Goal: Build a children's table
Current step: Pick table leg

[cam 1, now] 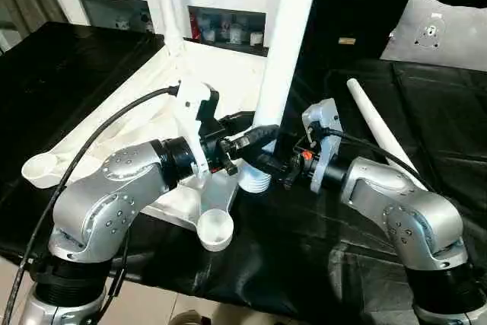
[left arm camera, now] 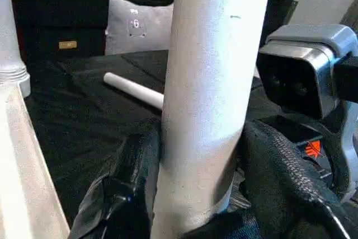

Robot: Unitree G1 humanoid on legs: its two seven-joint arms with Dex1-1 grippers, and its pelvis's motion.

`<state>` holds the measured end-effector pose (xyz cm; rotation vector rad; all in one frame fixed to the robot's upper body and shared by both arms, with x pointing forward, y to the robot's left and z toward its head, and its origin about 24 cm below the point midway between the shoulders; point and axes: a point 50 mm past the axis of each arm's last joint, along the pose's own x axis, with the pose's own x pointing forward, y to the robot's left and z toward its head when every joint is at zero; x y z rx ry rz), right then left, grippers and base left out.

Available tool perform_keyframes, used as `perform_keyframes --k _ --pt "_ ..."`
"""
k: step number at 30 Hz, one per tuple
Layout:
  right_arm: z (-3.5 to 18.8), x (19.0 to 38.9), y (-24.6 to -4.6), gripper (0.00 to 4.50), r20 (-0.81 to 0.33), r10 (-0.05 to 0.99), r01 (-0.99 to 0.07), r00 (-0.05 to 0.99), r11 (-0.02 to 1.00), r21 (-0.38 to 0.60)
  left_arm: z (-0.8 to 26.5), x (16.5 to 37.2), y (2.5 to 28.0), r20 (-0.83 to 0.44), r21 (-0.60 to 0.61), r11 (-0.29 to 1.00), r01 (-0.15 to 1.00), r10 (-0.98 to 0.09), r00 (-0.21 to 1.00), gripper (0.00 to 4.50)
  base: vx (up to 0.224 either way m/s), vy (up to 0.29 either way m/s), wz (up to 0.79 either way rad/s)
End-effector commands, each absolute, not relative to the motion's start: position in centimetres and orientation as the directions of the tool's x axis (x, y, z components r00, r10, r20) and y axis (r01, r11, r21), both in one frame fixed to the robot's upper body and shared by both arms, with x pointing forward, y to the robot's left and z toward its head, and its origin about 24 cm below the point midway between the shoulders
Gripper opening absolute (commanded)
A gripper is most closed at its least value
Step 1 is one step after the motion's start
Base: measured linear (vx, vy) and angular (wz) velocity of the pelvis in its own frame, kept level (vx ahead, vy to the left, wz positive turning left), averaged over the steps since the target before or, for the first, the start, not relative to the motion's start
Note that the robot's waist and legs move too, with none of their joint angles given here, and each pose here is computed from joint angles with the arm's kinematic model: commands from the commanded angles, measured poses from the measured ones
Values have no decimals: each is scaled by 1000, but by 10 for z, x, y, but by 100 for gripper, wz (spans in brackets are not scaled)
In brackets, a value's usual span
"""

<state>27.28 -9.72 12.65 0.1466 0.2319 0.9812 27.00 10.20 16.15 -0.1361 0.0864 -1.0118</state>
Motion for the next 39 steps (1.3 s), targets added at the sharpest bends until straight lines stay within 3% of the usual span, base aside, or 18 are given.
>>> perform_keyframes --k 1,12,19,20,22,39 --pt "129 273 -97 294 -134 846 -813 517 534 234 173 268 97 21 -105 493 864 -867 498 193 0 0 0" --pt "126 273 -97 197 -129 851 -809 509 525 264 173 265 94 25 -114 468 876 -880 474 193 0 0 0" --pt "123 272 -98 193 -130 849 -806 512 527 269 172 265 97 3 -114 488 865 -871 492 193 0 0 0" --pt "123 272 -98 192 -130 849 -806 512 527 269 172 265 98 2 -117 491 863 -869 494 249 0 0 0" --pt "122 272 -98 192 -129 846 -804 517 531 268 177 261 97 47 -139 437 888 -893 447 263 0 0 0" --pt "117 273 -102 191 -131 832 -793 539 553 254 175 252 101 10 -133 386 913 -920 391 263 0 0 0"
